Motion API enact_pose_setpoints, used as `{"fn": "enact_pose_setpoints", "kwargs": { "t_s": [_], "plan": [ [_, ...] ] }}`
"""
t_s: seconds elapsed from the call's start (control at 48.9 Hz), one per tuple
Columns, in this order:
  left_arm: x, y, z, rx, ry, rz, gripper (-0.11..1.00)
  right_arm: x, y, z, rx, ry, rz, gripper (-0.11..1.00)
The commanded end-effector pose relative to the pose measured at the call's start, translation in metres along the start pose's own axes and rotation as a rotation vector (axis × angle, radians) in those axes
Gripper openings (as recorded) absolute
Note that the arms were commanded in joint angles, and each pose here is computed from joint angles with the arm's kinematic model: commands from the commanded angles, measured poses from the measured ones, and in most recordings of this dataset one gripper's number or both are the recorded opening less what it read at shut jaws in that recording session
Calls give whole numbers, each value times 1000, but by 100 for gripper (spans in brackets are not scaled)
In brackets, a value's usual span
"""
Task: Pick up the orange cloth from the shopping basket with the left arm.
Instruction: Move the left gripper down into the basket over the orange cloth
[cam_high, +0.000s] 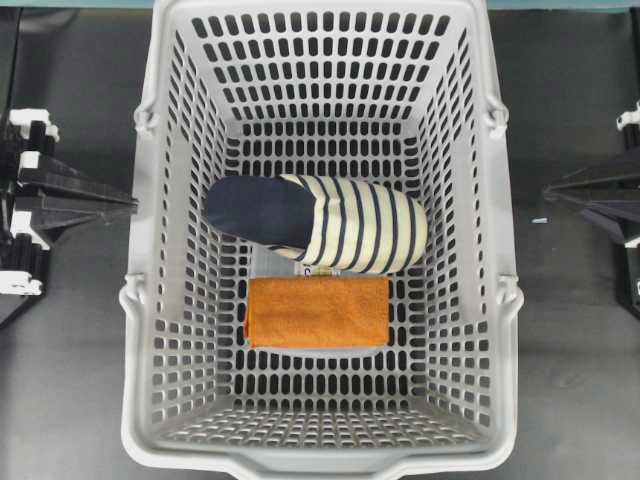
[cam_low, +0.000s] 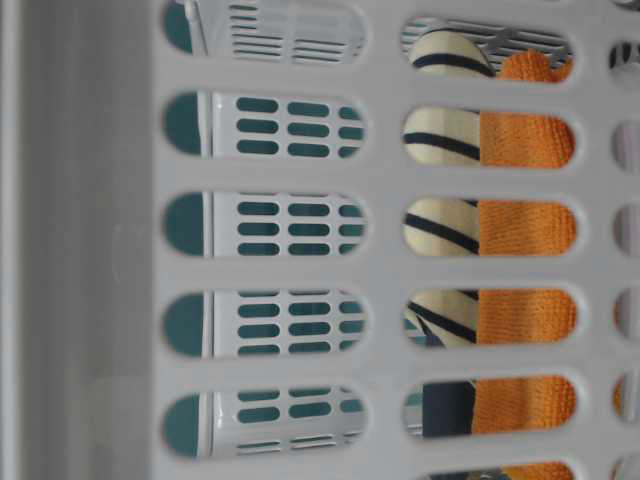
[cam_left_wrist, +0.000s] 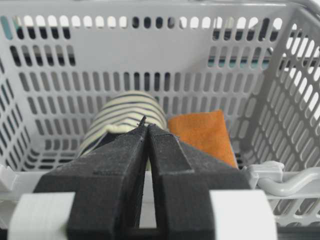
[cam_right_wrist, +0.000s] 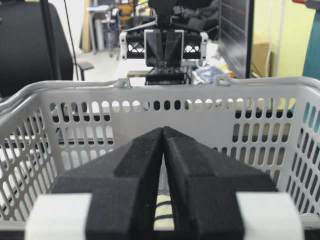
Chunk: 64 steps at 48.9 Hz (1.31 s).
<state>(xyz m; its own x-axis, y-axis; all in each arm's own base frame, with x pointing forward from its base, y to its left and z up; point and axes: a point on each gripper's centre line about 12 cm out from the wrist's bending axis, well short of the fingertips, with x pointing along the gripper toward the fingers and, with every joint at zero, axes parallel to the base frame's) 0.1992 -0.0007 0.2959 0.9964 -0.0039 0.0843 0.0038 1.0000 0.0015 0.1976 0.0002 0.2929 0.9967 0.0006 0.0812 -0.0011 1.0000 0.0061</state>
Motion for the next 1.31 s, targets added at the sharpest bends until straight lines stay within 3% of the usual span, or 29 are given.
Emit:
{"fn": "enact_pose_setpoints", "kwargs": {
  "t_s": [0.0,0.082,0.266,0.512,0.757,0.962,1.228,1.289],
  "plan": [
    [9,0,24,19,-14,-3,6,2,0,6,8,-17,1,0],
    [19,1,41,9,46,2,0,1,0,7,15,-25,1,0],
    [44,0,71,6,224,3,0,0,0,9,15,-32,-1,0],
    [99,-7,86,13,509,-13,0,0,0,9,15,-31,0,0],
    [158,-20,60,31,850,-33,0,0,0,9,15,-34,0,0],
    [194,-27,40,40,1032,-36,0,-1,0,8,17,-32,0,0],
    [221,-39,10,38,1095,-48,1,-1,0,8,17,-32,0,0],
    [224,-43,4,35,1089,-51,8,-1,0,8,17,-31,0,0]
  ]
}}
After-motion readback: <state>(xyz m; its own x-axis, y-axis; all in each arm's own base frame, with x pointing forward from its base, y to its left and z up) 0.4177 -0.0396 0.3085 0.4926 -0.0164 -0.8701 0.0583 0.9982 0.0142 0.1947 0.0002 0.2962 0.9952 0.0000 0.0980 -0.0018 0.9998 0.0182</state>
